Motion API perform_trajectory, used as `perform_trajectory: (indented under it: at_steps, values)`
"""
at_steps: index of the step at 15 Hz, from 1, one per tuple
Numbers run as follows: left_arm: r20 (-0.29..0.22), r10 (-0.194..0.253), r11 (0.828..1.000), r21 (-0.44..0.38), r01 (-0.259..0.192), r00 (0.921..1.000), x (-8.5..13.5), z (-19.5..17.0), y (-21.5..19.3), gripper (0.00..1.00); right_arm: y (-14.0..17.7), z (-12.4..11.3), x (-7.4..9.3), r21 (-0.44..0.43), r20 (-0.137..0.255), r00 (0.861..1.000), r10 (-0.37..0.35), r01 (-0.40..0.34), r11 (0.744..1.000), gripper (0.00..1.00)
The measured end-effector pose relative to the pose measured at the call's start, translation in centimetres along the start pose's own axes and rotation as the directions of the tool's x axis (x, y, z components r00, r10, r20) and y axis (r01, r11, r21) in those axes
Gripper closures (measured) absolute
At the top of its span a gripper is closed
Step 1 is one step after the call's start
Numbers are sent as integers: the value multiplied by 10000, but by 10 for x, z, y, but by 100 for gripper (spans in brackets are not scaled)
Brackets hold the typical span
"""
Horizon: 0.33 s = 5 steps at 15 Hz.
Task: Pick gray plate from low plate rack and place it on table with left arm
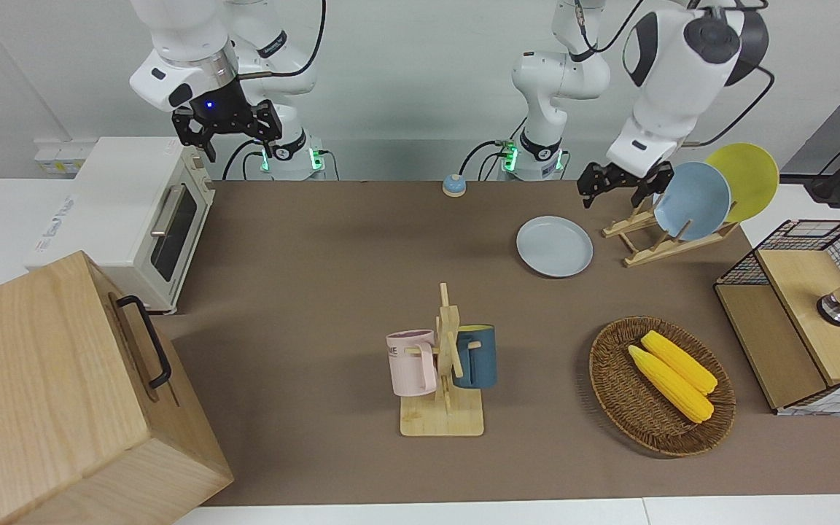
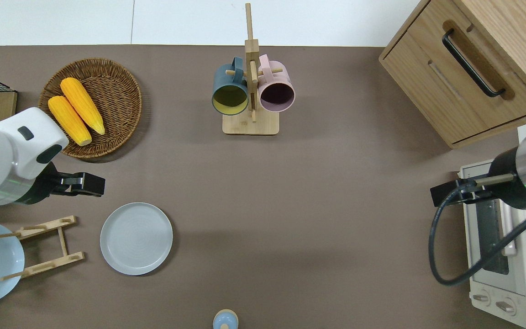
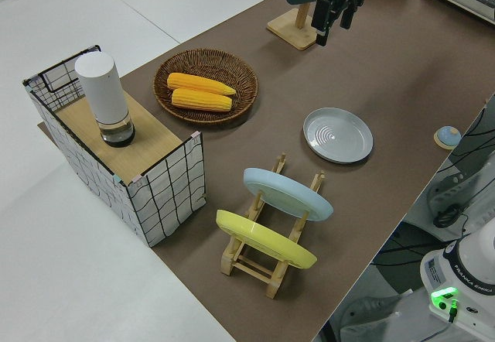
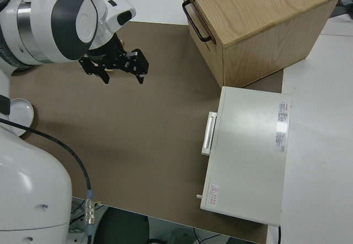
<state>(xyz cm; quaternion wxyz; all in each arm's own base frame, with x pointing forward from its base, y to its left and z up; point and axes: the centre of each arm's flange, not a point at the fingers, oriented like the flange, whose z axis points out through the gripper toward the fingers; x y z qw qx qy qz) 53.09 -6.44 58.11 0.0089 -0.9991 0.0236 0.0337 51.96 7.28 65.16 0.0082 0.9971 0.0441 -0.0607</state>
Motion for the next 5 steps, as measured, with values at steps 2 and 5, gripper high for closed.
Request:
perform_trajectory:
  at_steps: [2,5]
  values:
    - [-183,1,10000,-23,-1,9998,-5,-23,0,0,0,0,0,0,0,10000,0,0,10000,1]
    - [-296,8,10000,-74,-10,9996,-8,-40,0,0,0,0,0,0,0,10000,0,0,10000,1]
